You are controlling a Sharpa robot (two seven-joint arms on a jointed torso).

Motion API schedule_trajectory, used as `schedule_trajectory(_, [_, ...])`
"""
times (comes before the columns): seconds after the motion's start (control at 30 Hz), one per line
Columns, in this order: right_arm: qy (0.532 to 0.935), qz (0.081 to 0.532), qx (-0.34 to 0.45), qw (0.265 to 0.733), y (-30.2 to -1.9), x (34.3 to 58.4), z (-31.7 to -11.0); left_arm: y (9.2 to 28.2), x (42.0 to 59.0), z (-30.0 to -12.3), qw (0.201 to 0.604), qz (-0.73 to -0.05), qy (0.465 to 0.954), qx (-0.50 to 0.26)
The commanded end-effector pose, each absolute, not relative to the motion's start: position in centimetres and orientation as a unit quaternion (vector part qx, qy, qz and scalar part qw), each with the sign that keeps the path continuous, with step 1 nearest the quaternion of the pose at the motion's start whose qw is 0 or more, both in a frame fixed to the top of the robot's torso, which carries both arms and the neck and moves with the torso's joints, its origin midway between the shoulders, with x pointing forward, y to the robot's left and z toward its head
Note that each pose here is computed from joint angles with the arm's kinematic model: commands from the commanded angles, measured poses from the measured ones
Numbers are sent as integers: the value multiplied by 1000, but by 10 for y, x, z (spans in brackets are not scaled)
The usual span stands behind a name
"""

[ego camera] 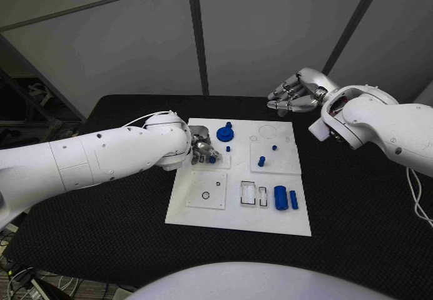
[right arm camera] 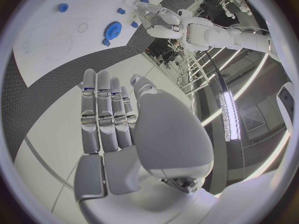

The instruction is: Assemble the parts on the task board

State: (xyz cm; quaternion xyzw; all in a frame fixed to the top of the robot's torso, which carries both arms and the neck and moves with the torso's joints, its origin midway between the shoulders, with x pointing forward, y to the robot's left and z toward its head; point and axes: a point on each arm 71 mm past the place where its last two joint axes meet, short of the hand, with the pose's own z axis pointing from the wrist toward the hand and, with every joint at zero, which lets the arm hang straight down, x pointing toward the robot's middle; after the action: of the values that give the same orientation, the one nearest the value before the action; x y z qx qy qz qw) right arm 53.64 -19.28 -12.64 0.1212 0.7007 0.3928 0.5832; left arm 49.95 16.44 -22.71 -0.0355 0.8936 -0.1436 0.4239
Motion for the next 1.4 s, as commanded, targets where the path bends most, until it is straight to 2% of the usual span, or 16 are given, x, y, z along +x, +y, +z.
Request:
schedule_trajectory(0.03, [701,395,120,582,-192,537,-125,166,499,-227,420,-142,896,-33])
schedule_trajectory(0.53, [701,394,121,582,-193,537,-125,172,497,-223,423,-142,894,-35])
schedule_trajectory(1.4, [703,393,121,581,-193,538,-126,167,492,-223,408,-157,898,-43])
